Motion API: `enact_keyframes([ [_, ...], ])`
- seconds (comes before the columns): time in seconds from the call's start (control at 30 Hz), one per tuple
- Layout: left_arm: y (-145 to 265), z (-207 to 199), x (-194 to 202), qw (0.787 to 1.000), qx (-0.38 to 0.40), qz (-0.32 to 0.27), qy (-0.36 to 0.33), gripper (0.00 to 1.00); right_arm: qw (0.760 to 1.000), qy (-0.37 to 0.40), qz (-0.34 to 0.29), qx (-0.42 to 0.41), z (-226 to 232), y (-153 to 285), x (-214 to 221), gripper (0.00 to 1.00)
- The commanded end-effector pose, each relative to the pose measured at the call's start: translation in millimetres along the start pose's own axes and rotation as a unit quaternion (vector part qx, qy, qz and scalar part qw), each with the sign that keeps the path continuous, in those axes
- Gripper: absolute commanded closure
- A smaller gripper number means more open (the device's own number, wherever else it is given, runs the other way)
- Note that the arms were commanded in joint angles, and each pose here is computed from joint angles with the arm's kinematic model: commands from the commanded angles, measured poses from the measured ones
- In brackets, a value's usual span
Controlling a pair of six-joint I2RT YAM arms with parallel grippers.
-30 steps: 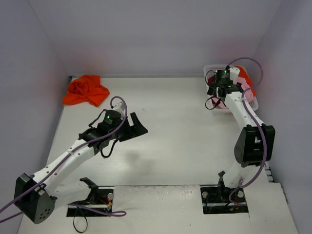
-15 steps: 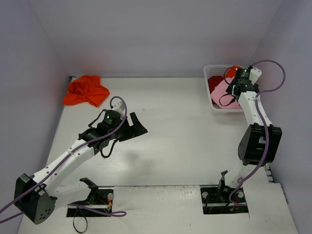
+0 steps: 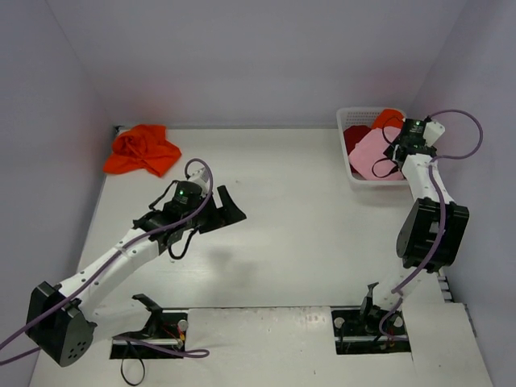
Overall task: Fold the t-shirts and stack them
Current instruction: Grab the tshirt from the pile, then move the tshirt to the center of the board
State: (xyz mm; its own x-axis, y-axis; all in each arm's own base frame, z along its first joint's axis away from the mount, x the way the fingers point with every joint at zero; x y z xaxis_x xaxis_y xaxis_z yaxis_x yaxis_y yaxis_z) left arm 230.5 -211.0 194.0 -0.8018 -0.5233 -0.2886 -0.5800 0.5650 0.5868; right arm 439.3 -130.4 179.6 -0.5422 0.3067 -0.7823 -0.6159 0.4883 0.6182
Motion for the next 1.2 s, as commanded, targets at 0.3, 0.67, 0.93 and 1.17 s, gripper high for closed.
enact_keyframes([
  [0.3, -21.1, -10.2, -7.0, 1.000, 0.024, 0.003, -0.006, 0.22, 0.999, -0.020, -0.019, -0.030, 15.8, -26.5, 0.4, 0.72],
  [0.67, -23.6, -9.1, -5.6, 1.000, 0.027, 0.006, 0.000, 0.22, 0.995, -0.003, -0.069, -0.073, 29.8, 14.6, -28.6, 1.00],
  [0.93, -13.7, -13.9, -6.7, 0.999, 0.034, -0.001, 0.002, 0.22, 0.960, -0.020, -0.228, -0.163, 49.2, 164.3, -122.7, 1.00],
  [1.17, -0.6, -18.9, -6.9, 0.999, 0.047, -0.009, 0.008, 0.22, 0.926, -0.041, -0.291, -0.238, 34.5, 248.5, -144.3, 1.00],
])
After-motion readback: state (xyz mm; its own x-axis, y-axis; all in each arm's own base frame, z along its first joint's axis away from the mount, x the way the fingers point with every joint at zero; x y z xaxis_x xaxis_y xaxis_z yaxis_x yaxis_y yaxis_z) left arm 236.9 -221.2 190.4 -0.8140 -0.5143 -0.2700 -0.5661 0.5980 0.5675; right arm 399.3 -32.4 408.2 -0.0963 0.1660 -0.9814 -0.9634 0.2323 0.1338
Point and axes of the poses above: each gripper's point midway between its finger pads, its own y axis back along the fingers, its own z axis along the line the jaws close on, x = y × z, the point moved 3 cm from there along y, back along the fingers, and after that the axes turned 15 degrees about y, right-handed, at the moved point
